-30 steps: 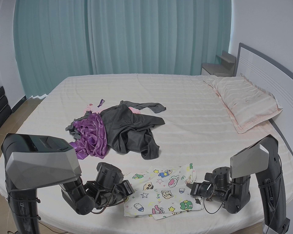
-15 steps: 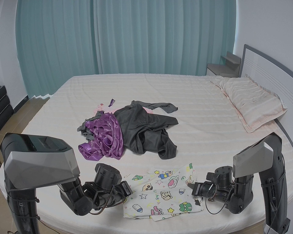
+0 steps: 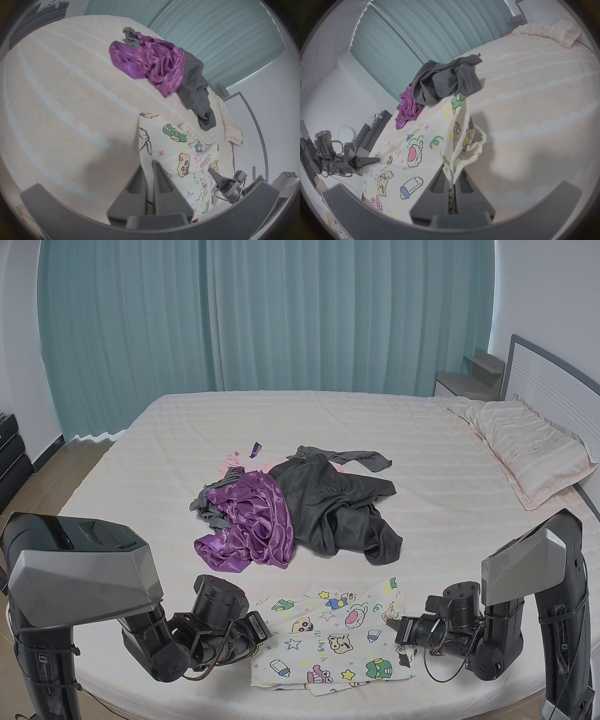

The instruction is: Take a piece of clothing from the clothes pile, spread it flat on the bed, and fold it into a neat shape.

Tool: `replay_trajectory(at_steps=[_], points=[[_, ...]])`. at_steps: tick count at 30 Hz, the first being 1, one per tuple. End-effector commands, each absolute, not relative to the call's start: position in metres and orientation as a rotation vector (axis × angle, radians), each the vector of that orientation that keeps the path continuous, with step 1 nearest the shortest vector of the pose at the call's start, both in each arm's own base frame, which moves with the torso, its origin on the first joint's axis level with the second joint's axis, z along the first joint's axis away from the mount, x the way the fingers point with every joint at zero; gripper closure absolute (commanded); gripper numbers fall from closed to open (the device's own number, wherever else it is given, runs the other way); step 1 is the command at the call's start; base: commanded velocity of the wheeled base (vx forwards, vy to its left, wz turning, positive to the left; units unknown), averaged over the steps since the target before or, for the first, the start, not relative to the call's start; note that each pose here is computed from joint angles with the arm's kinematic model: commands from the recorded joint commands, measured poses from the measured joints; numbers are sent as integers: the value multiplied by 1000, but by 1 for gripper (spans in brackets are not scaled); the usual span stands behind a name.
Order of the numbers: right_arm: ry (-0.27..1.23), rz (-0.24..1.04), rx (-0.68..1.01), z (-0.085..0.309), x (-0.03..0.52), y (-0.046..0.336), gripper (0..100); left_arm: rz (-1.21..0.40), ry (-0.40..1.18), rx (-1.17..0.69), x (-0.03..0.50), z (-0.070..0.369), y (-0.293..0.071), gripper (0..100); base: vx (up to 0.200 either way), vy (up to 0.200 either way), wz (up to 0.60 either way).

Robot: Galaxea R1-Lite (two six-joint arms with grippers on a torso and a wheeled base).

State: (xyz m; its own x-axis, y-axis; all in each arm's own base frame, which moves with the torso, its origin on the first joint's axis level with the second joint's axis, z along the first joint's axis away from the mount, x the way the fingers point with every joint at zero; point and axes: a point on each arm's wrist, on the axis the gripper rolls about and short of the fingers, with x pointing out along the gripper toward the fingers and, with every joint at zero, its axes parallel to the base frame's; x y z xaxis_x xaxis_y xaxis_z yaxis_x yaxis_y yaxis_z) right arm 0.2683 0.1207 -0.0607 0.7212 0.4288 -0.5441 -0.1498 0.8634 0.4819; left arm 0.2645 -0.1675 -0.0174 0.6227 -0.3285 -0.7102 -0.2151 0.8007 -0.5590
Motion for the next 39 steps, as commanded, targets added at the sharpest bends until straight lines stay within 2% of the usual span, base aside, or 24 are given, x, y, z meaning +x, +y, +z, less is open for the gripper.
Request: replay_trajectory(at_steps=[1, 3, 13, 14, 16, 17, 27, 28, 30, 31, 39], points=[[684, 340, 430, -56, 267, 121, 100, -71, 914, -663, 265, -18, -168, 100, 0, 200, 0], [687, 340, 429, -57, 266, 122, 100, -70, 914, -663, 265, -18, -167, 100, 0, 200, 0], [694, 337, 427, -58, 265, 122, 100, -69, 914, -665, 265, -18, -167, 100, 0, 0, 0], [694, 336, 427, -58, 264, 122, 100, -71, 913, -664, 265, -18, -167, 0, 0, 0, 0], [695, 335, 426, -58, 264, 121, 100, -70, 913, -666, 265, -18, -167, 0, 0, 0, 0], [695, 335, 426, -57, 264, 121, 0, -69, 914, -665, 265, -18, -167, 0, 0, 0, 0], [670, 320, 410, -35, 251, 111, 0, -53, 898, -700, 269, -15, -161, 0, 0, 0, 0], [658, 309, 388, -25, 245, 103, 0, -94, 888, -821, 274, -2, -151, 0, 0, 0, 0], [658, 311, 382, -25, 244, 102, 0, -97, 889, -827, 274, -1, -151, 0, 0, 0, 0], [670, 328, 327, -22, 235, 100, 0, -156, 900, -908, 271, 10, -140, 0, 0, 0, 0], [748, 366, 263, -25, 213, 100, 0, -197, 888, -950, 272, 15, -130, 0, 0, 0, 0]])
